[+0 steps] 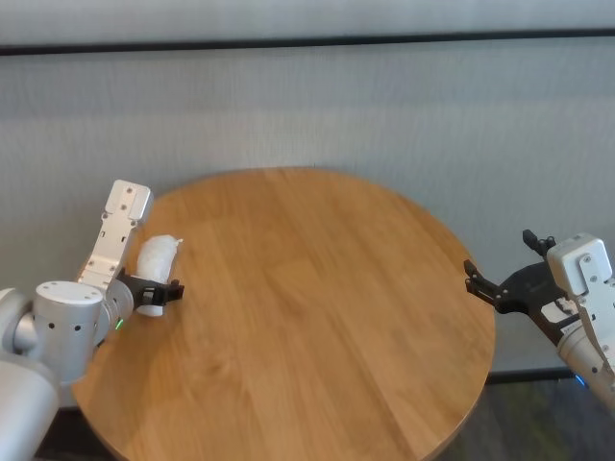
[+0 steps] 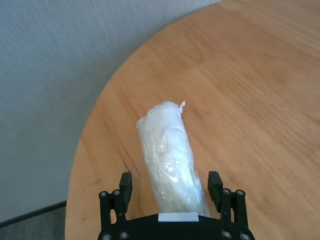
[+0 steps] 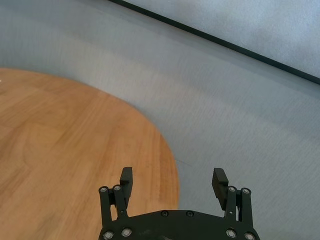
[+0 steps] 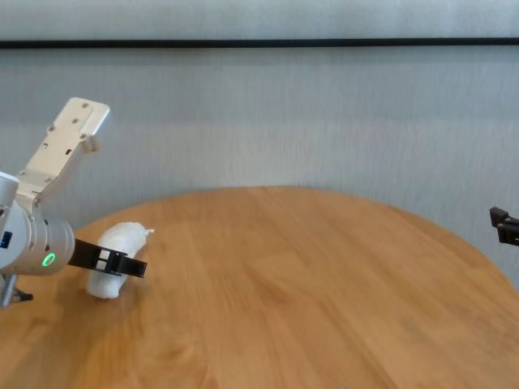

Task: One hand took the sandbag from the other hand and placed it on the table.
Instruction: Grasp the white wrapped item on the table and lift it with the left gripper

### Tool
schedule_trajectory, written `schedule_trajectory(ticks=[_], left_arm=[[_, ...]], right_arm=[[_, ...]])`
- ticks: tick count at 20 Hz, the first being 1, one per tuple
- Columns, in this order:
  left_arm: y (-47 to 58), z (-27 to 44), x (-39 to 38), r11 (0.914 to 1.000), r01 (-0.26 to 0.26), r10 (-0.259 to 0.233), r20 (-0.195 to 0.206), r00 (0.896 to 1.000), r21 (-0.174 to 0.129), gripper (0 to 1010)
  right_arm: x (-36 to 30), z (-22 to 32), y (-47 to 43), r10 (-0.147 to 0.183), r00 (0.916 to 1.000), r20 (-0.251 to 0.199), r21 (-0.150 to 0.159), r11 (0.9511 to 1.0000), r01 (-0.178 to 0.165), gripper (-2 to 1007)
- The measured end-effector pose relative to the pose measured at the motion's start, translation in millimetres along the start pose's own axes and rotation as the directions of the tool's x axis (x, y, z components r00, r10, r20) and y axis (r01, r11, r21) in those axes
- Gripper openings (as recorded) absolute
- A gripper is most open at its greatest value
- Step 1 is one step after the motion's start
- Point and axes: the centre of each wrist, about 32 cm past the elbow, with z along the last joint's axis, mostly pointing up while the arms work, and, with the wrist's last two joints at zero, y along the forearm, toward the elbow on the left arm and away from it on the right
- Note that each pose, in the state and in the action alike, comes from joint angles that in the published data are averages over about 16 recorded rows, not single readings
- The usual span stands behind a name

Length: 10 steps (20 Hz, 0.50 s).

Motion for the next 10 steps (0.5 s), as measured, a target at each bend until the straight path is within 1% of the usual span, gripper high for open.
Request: schedule_trajectory(ticks=[10], left_arm=[[-0.7,-1.1,0.7,1.0000,-0.005,0.005,-0.001,1.000,0.002,1002]], right_arm=[[0.0,0.0,0.0,0.000,1.0000,0.000,0.000,1.0000,0.000,1000]])
